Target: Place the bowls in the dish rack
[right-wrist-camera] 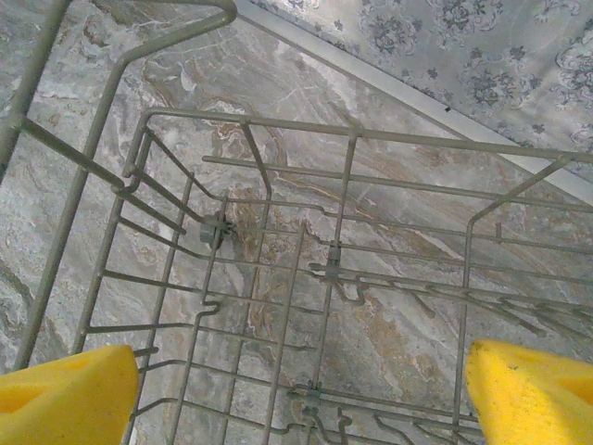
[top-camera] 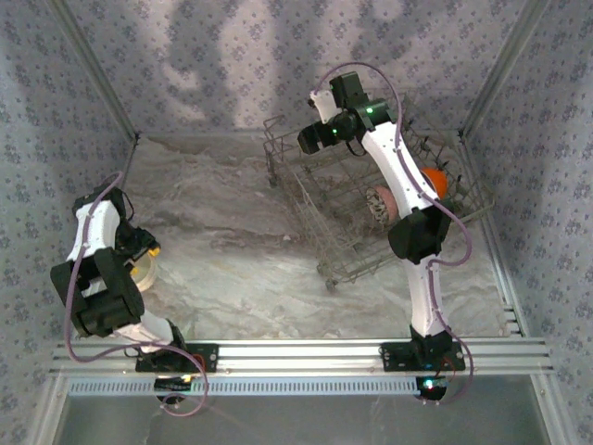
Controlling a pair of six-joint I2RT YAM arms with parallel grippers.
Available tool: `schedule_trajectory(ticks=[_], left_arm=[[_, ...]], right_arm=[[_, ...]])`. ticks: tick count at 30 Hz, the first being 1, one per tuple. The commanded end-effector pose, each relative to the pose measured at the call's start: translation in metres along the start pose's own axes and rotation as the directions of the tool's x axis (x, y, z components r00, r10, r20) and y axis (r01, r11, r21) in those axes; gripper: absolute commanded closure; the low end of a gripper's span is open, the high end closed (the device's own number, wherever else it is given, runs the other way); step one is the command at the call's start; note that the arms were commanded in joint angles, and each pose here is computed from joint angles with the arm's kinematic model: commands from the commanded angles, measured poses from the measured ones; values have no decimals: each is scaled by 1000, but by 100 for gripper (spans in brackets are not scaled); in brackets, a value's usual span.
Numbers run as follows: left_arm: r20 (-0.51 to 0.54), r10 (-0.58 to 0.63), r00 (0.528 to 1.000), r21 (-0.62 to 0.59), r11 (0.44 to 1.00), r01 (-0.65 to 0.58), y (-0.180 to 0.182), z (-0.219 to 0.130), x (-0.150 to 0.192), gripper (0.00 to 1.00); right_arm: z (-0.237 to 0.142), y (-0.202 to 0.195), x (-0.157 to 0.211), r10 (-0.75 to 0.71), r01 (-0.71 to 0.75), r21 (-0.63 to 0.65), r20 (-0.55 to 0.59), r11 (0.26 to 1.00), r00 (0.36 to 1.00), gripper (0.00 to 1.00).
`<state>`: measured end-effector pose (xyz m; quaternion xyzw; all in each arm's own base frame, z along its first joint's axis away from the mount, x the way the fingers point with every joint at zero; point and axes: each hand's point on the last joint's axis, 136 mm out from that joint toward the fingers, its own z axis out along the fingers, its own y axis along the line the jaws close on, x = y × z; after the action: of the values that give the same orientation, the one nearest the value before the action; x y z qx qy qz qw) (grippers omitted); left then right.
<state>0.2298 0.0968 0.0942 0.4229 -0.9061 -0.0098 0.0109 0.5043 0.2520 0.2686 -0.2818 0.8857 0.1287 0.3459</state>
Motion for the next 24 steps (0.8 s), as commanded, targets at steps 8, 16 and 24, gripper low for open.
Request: schedule_trajectory(ticks=[8,16,24], left_arm=[[-4,33,999,4,999,-33,-5,-6,-3,61],[-14,44,999,-2,999,-44,-5,-7,2,76],[-6,53,999,-8,999,-53,-4,-12,3,87]], right_arm=[[0,4,4,18,-18,-8,-16,1000,1000,7],[1,5,4,21,-21,-16,-13,1000,1000,7],[0,6,3,22,-22,-20,-12,1000,1000,7]])
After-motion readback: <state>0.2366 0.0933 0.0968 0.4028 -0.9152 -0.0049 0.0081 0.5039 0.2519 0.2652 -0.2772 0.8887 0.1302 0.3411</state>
